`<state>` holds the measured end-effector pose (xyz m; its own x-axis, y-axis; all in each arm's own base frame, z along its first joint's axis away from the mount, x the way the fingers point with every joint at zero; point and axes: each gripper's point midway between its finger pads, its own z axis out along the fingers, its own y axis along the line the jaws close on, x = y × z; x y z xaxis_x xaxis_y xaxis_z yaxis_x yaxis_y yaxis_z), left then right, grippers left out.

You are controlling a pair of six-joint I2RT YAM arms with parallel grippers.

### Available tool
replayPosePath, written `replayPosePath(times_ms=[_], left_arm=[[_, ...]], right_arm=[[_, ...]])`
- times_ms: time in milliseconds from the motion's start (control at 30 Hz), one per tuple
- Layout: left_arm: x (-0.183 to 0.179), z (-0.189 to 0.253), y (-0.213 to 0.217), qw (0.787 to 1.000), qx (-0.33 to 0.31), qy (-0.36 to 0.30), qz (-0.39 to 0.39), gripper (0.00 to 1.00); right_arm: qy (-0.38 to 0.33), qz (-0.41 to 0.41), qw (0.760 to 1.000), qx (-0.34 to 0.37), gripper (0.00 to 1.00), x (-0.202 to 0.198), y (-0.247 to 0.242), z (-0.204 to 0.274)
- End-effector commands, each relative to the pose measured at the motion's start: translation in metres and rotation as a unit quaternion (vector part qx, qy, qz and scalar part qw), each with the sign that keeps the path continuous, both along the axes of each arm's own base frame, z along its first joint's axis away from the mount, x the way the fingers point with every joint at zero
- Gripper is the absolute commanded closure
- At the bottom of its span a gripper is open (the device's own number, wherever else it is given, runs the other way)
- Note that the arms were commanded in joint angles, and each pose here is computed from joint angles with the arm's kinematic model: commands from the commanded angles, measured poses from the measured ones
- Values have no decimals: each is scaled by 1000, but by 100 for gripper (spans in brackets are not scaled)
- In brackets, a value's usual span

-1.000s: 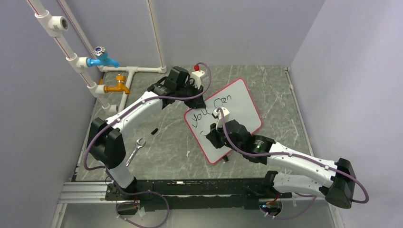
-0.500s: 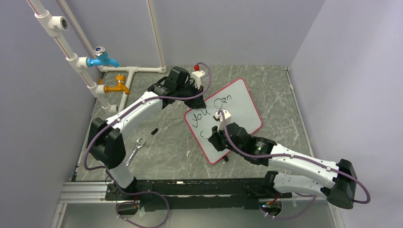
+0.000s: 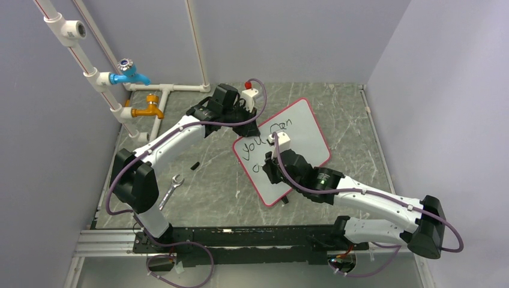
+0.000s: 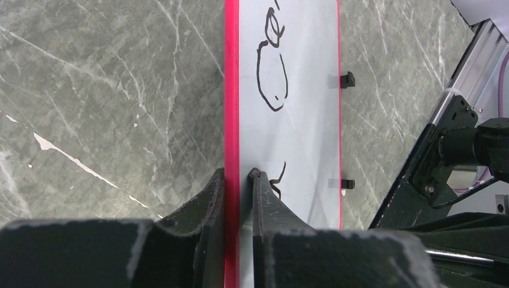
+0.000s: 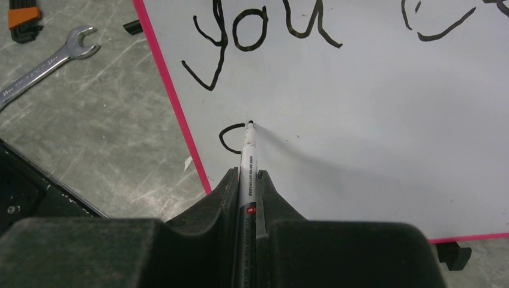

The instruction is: Write a sentence on the whiteboard

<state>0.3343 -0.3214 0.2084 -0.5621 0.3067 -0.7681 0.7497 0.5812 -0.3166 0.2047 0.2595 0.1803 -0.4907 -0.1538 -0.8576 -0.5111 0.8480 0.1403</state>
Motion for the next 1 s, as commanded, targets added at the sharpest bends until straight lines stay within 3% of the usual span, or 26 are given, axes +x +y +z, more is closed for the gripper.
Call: replayPosePath(times_ms=[0,600,967], left_arm=[[26,12,18,996,35,-76,39,100],[26,11,18,996,37,-75,38,100],[22,17,17,996,26,-80,31,100]], right_arm=[[-22,-8,1000,10,100,10,6,19],[12,-24,1000,1,100,-8,-20,-13],[-15,-79,997,13,100,3,-37,16]])
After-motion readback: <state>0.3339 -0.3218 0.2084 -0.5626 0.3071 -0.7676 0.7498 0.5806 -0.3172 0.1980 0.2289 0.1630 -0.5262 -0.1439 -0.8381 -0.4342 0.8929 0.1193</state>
